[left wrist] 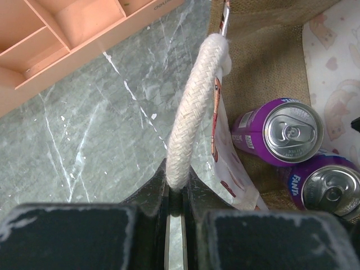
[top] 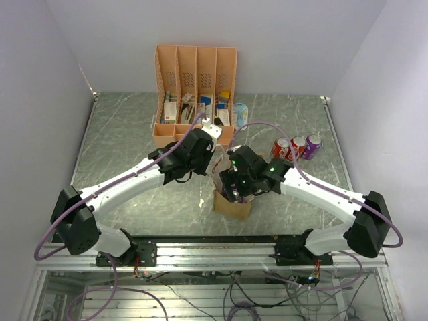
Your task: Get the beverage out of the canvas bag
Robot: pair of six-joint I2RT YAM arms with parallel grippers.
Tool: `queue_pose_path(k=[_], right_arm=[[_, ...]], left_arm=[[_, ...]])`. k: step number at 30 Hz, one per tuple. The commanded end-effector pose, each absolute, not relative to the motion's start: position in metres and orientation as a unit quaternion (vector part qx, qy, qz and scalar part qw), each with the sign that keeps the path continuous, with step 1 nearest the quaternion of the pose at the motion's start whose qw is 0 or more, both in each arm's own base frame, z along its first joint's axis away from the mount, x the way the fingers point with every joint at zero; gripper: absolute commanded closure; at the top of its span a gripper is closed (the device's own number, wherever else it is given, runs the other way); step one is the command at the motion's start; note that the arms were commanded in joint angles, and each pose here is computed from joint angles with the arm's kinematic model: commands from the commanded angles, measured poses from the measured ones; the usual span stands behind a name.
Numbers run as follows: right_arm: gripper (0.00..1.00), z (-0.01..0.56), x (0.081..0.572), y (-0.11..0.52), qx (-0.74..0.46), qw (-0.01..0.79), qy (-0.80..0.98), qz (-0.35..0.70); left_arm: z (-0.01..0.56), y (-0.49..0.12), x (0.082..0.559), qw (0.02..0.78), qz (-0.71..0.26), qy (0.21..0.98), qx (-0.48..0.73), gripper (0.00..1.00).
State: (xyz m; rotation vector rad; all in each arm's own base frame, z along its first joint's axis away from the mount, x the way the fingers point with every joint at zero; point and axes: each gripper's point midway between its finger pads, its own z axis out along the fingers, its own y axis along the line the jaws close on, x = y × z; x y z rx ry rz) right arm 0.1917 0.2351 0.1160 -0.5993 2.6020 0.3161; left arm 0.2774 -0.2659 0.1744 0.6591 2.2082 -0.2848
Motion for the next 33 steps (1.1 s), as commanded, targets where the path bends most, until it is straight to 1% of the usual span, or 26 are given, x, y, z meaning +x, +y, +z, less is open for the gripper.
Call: queue_pose_path(k=[1, 8, 14, 24, 30, 33], right_arm=[[0.12, 0.11, 0.184, 0.208, -0.212, 0.216, 0.951, 0.065], [0.11, 0.138, 0.205, 0.234, -0.179, 0.279, 0.936, 0.118], [0.11, 0.146, 0.226, 0.244, -0.152, 0.312, 0.931, 0.112], [0.1, 0.113, 0.243, 0.253, -0.134, 0.302, 0.94, 0.082], [0.14, 0.094, 0.244, 0.244, -0.12, 0.302, 0.944, 0.055], [0.19, 0.087, 0.244, 0.242, -0.12, 0.298, 0.946, 0.048]], left_arm=[[0.187, -0.268, 0.278, 0.408, -0.116, 0.866, 0.264, 0.93], [0.186, -0.269, 0.278, 0.406, -0.117, 0.867, 0.265, 0.93], [0.186, -0.269, 0.277, 0.407, -0.116, 0.866, 0.266, 0.93], [0.184, -0.27, 0.277, 0.404, -0.114, 0.867, 0.268, 0.93], [0.182, -0.271, 0.277, 0.403, -0.114, 0.867, 0.27, 0.93], [0.182, -0.271, 0.276, 0.402, -0.116, 0.867, 0.271, 0.93]])
